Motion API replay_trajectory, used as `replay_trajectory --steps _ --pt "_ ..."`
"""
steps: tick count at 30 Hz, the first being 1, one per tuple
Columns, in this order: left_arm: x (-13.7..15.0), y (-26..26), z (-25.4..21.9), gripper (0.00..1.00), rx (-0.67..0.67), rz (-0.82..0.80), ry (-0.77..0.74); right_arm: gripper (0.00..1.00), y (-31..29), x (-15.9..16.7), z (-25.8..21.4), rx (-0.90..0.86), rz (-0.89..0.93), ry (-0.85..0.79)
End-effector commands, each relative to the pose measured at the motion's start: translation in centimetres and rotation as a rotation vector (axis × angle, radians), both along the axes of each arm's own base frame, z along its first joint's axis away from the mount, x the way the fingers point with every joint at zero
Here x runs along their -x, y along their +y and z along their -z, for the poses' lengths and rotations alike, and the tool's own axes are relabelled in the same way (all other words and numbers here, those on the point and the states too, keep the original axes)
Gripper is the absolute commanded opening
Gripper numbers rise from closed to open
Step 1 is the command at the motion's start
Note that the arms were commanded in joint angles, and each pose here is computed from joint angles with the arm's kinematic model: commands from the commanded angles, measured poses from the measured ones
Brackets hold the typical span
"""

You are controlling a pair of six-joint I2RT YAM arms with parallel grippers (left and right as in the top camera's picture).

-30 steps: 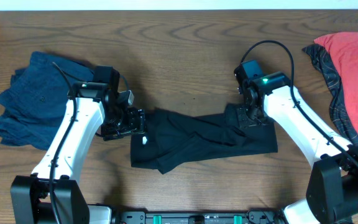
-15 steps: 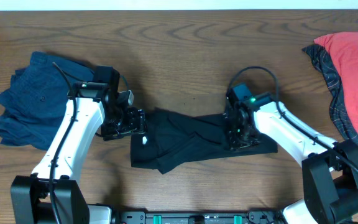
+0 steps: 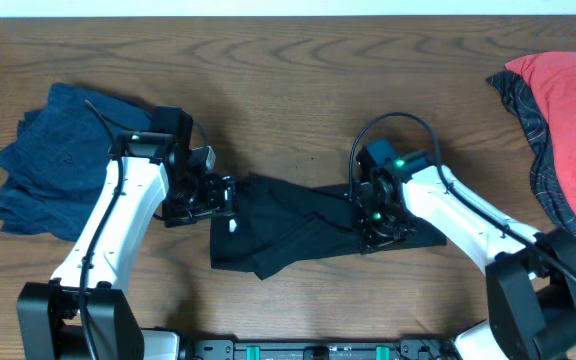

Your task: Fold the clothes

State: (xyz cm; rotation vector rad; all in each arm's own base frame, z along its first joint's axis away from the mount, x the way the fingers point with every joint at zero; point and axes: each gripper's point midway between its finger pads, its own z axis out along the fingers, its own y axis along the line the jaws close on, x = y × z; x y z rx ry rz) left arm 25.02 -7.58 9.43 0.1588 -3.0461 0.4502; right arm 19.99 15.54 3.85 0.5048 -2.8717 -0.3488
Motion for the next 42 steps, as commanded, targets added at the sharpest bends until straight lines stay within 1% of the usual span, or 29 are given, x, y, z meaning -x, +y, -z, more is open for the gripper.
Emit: replay_trajectory --steps 1,2,4,5,6,7,8,10,15,19,21,25,29,36,42 --pt "0.3 0.1 0.0 0.96 0.0 -0.009 0.011 0.24 1.3 -2.2 -3.7 -0.071 -0.017 -0.132" --pt "0.3 0.1 0.1 1.0 0.0 -0.006 0.01 0.25 1.4 -2.6 -4.5 -0.084 -0.015 -0.159" --pt "0.3 0.1 0.1 0.98 0.001 0.001 0.011 0.27 1.4 -3.5 -6.1 -0.1 -0.008 -0.224" --pt "0.4 0.1 0.2 0.98 0.001 0.001 0.013 0.31 1.1 -3.9 -6.9 -0.096 -0.003 -0.261" --pt "0.5 0.1 0.4 0.98 0.001 0.001 0.015 0.58 0.7 -4.3 -7.4 -0.087 0.003 -0.289" --pt "0.6 0.1 0.6 0.98 0.0 0.001 0.019 0.81 0.3 -4.6 -7.9 -0.076 0.01 -0.32" --pt "0.7 0.1 0.8 0.98 0.001 0.001 0.02 0.99 -0.1 -4.8 -8.3 -0.067 0.016 -0.342" --pt "1.0 -0.1 1.4 0.98 0.013 0.001 0.028 0.99 -0.8 -5.1 -9.0 -0.053 0.032 -0.378" --pt "1.8 -1.9 2.7 0.98 0.131 0.029 0.028 0.99 -2.6 -5.8 -9.3 -0.007 0.152 -0.393" --pt "2.0 -1.9 4.2 0.98 0.137 0.03 0.015 0.99 -4.8 -6.5 -9.2 0.072 0.288 -0.394" --pt "2.0 -1.9 4.7 0.98 0.138 0.031 0.004 0.99 -5.2 -6.6 -9.1 0.082 0.317 -0.393" --pt "1.7 -2.0 5.2 0.98 0.143 0.044 -0.02 0.99 -5.4 -6.7 -9.1 0.083 0.326 -0.392" --pt "1.6 -3.0 5.4 0.98 0.202 0.073 -0.02 0.99 -5.4 -6.6 -9.1 0.084 0.326 -0.39" --pt "2.0 -4.5 7.8 0.98 0.201 0.135 0.037 0.99 -5.4 -6.6 -9.1 0.084 0.326 -0.389" --pt "2.0 -6.2 10.1 0.98 0.198 0.198 0.053 0.99 -5.5 -6.5 -9.1 0.086 0.325 -0.387"
